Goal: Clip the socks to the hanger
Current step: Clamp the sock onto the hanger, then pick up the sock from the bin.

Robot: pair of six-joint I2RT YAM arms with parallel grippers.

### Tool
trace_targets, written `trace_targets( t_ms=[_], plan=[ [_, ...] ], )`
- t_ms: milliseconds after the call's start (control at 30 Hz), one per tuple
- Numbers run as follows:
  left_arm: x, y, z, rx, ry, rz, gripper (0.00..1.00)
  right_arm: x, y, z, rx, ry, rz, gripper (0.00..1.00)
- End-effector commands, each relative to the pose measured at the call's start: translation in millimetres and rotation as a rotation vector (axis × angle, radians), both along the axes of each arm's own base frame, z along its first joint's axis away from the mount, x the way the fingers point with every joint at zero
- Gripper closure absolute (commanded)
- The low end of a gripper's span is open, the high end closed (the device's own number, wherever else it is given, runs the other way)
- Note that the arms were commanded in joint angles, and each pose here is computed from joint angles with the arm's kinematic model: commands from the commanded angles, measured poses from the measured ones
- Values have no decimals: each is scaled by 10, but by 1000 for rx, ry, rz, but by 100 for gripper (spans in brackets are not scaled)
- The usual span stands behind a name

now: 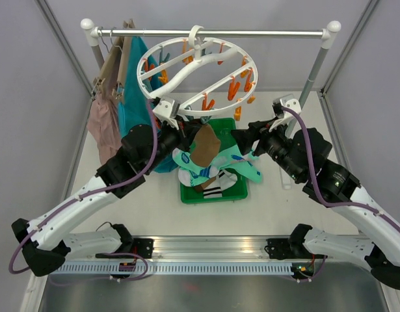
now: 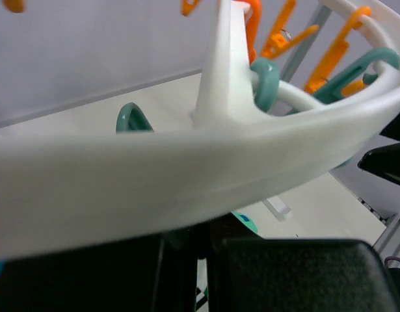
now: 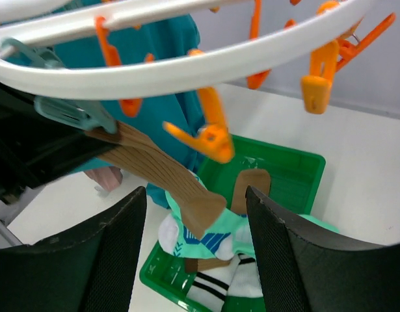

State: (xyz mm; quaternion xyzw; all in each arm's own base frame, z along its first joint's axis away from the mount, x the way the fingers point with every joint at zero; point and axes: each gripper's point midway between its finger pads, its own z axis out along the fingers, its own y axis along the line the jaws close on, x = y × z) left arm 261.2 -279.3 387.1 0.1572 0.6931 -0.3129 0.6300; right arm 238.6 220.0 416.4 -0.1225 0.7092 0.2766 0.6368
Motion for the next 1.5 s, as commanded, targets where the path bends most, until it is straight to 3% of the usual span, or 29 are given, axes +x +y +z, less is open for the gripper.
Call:
trace_targets(
  t_ms=[0, 367, 600, 800, 1100, 1467],
  plan=[
    [2, 281, 42, -7, 30, 115, 98, 0, -61, -356, -29, 92, -42, 32],
    [63, 842, 22, 47, 50, 361, 98, 173, 23, -1436, -194, 261, -110, 36],
    [121, 1003, 11, 79, 42, 454, 98, 405, -143, -2179, -287, 404, -311, 36],
    [173, 1127, 12, 122, 40, 532, 98, 631, -309, -2554, -243, 503, -386, 34],
    [181, 1164, 48, 129, 31, 548, 98, 917, -467, -2704, -202, 552, -466, 34],
    [171, 1122, 94, 115, 23, 522, 98, 1101, -738, -3085, -33, 692, -523, 23]
  ],
)
